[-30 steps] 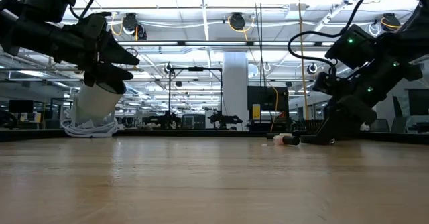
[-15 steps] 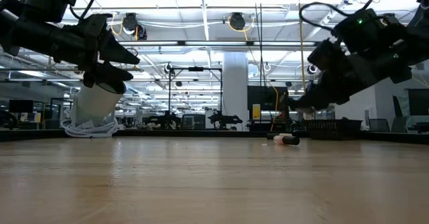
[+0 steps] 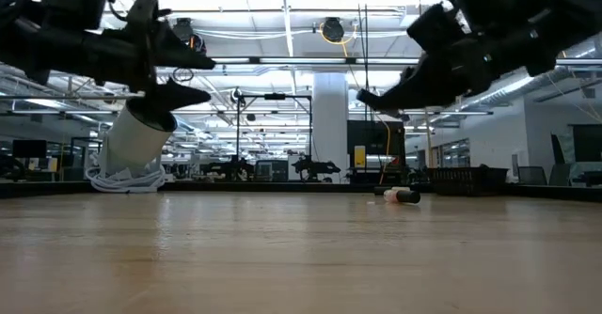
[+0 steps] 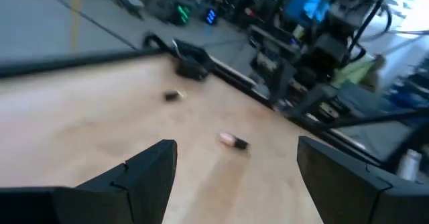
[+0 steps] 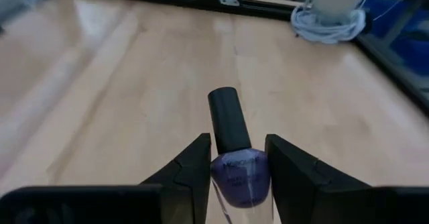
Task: Pick & Place Nail Polish
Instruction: Put the purple nail polish into the black bin
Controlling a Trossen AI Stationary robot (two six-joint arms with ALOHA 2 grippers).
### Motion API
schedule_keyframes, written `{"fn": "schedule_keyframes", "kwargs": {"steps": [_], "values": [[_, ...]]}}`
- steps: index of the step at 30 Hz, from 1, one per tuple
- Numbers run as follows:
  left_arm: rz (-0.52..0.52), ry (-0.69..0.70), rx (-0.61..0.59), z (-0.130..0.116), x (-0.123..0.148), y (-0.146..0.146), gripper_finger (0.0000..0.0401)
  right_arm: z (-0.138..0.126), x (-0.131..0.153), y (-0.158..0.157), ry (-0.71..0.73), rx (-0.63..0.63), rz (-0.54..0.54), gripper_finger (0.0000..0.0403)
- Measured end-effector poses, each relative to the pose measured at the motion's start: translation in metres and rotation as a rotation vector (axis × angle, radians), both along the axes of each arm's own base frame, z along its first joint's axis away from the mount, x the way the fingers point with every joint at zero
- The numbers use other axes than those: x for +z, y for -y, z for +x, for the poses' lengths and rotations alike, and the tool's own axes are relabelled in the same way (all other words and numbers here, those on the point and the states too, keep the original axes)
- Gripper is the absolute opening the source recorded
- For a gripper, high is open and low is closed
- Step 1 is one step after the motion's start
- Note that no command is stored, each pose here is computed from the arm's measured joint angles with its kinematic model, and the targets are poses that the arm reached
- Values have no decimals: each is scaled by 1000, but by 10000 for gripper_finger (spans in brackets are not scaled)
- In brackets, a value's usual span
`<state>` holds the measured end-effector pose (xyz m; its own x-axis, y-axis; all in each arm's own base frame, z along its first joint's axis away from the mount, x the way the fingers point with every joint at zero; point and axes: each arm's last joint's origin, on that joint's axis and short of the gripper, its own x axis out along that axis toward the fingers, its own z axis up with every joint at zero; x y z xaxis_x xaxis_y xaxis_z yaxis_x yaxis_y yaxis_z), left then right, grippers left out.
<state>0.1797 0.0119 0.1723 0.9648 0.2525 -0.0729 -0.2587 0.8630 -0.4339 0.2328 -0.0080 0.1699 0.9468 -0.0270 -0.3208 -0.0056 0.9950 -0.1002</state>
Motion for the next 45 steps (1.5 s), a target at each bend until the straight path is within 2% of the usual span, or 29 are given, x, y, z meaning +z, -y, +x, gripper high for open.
{"fn": "schedule_keyframes", "kwargs": {"steps": [5,10,12,17,21,32,36,45], "values": [[-79,-30,-130,35,4,9,296,13,15,-14,-63,-66,-179,110],[-18,-45,-169,89,17,15,296,20,25,-24,-62,-118,-331,110],[-18,-31,-169,111,23,16,296,21,29,-27,-52,-139,-369,110],[-183,10,-159,159,28,16,296,19,29,-34,-69,-177,-442,110],[-196,1,-162,187,21,17,296,19,29,-37,-69,-170,-454,110],[-236,16,-156,234,10,17,296,19,29,-37,-68,-173,-452,110],[-241,14,-155,242,9,17,296,18,28,-37,-78,-173,-459,110],[-245,-28,-117,244,8,6,295,19,28,-38,-77,-158,-460,110]]}}
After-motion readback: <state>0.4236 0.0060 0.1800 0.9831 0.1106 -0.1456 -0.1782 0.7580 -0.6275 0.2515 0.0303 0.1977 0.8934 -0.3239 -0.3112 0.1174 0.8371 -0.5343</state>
